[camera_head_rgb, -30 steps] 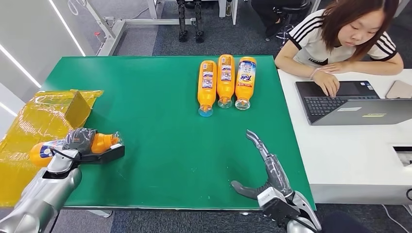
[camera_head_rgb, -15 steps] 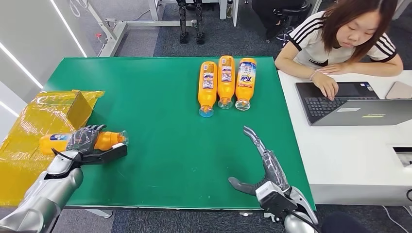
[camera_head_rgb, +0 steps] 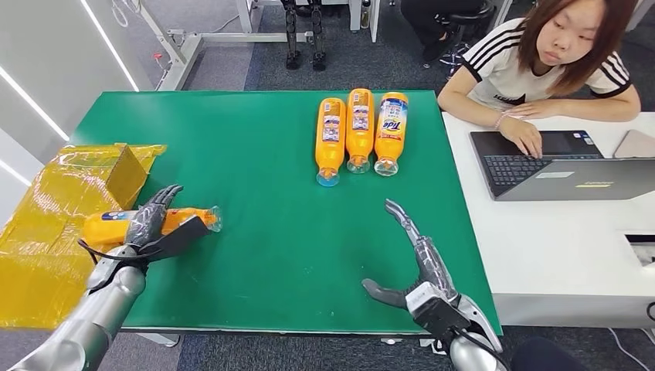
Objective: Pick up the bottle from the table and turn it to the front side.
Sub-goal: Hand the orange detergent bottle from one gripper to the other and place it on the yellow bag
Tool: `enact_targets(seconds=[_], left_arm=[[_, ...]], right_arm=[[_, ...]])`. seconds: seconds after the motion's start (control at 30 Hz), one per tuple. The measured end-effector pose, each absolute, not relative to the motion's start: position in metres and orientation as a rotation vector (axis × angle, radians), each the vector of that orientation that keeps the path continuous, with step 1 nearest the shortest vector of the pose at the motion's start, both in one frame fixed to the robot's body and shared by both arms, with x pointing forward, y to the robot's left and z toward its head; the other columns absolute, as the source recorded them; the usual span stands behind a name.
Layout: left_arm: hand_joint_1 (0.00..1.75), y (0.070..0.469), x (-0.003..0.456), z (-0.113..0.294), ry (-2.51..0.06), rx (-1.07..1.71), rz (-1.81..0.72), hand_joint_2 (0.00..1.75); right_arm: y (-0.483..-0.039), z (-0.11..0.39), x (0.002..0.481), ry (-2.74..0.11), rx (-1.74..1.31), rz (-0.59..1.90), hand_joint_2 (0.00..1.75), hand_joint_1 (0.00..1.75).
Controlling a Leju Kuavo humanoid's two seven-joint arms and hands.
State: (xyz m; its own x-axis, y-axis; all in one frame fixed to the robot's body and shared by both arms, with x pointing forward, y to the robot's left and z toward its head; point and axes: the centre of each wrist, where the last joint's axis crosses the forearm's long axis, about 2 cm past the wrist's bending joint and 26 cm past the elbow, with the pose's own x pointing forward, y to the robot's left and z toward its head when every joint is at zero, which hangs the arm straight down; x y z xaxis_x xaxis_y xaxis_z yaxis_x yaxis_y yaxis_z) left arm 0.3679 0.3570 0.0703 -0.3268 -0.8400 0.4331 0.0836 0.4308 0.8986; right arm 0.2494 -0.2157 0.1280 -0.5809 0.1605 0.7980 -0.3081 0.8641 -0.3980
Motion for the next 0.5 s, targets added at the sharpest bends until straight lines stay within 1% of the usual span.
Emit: enact_targets(seconds=[0.17,0.3,0.4,0.5], left_arm=[[0.0,0.333,0.359,0.068,-1.76,0.505,-0.852,1.75],[0.0,0.311,0.352,0.073,-1.872,0.441,-0.696,1.75],[0.0,0.289,0.351,0.088,-2.03,0.427,-0.512,1.75],[0.0,0.261,0.352,0.117,-2.2,0.432,-0.298,1.75]], right_arm=[[-0.213,0.126,0.26,-2.093,0.134,0.634,1.75,0.0],[-0.213,0.122,0.262,-2.08,0.136,0.629,1.75,0.0],[-0.214,0.119,0.262,-2.076,0.125,0.61,1.75,0.0],[-0.214,0.116,0.26,-2.076,0.114,0.582,1.75,0.0]])
